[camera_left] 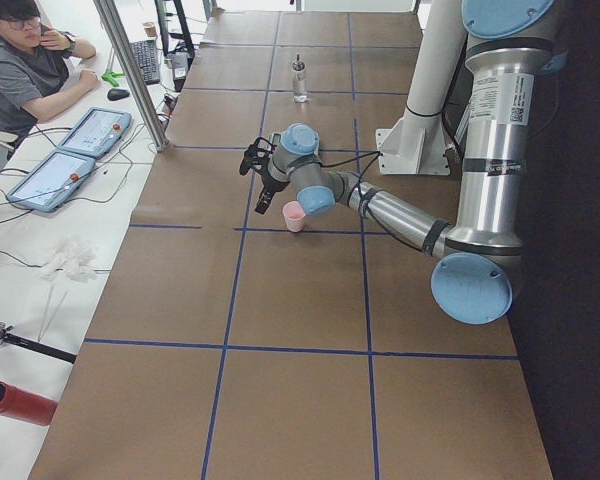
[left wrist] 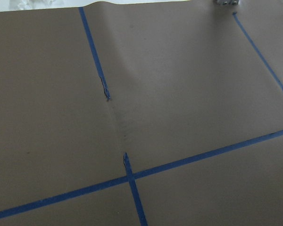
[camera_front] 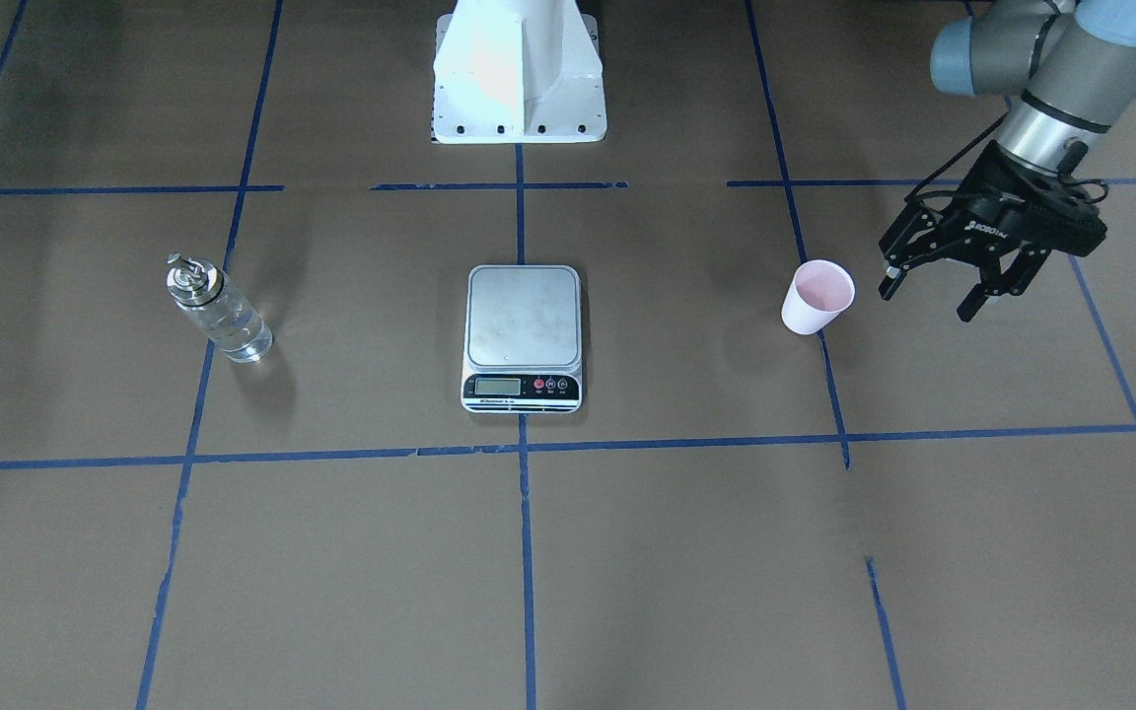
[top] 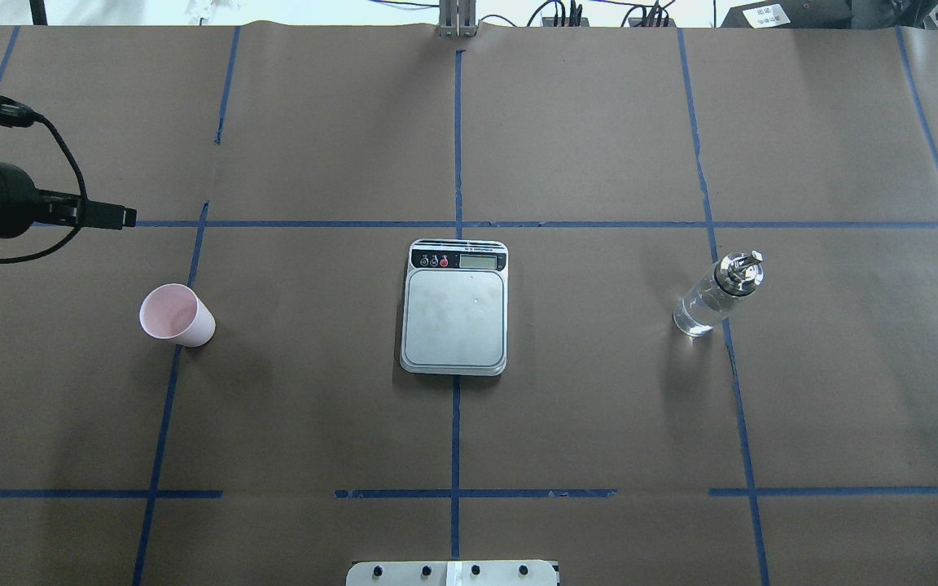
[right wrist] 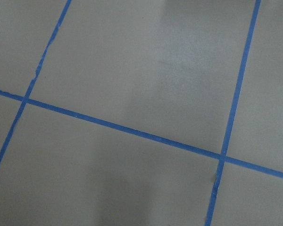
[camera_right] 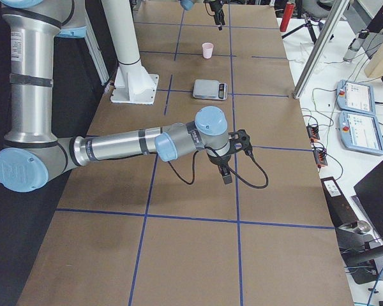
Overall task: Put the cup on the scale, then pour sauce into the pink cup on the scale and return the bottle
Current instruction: 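Reach the left gripper to the pink cup and grasp it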
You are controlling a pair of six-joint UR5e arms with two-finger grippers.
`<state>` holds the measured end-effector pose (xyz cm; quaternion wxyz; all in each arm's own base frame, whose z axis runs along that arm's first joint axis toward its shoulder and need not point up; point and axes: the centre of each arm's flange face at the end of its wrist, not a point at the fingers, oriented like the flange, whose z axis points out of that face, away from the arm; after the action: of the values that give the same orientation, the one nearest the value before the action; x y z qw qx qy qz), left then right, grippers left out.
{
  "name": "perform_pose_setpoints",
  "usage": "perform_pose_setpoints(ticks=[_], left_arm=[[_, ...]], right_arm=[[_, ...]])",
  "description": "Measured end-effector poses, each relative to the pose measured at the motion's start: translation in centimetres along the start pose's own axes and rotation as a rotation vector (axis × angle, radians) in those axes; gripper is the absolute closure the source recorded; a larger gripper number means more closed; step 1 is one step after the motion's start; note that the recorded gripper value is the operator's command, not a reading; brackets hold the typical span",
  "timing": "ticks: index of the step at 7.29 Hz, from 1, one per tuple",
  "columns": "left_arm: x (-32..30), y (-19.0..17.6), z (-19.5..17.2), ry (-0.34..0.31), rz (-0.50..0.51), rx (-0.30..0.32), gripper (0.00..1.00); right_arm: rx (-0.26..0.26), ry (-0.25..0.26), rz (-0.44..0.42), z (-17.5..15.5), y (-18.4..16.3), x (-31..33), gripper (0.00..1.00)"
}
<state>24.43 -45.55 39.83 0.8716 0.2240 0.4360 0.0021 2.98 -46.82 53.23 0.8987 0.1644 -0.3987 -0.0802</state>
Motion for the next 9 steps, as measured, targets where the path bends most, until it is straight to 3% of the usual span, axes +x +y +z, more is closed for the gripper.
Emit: perform_pose_setpoints(ticks=[2,6,7,8,9], left_arm=[[2.7,3.5,2.7,-0.076,-0.064,-0.053,0.28],[4.3,7.0,5.5,-0.096,-0.077,-0.114,0.28],[4.2,7.4,5.7,-0.101,-0.074,-0.121,0.36],[4.0,7.7,5.9,-0.106,-0.072,-0.129,0.84],[3.8,8.0,6.1,-0.110,-0.069,-0.133,1.00]], right_arm=[[0.000,0.000,0.001,0.0,0.0,0.0,0.00],[-0.001,0.001,0.002,0.1,0.0,0.1,0.00],[-0.002,0.001,0.002,0.1,0.0,0.1,0.00],[-0.002,0.001,0.002,0.1,0.0,0.1,0.00],[-0.002,0.001,0.002,0.1,0.0,0.1,0.00]])
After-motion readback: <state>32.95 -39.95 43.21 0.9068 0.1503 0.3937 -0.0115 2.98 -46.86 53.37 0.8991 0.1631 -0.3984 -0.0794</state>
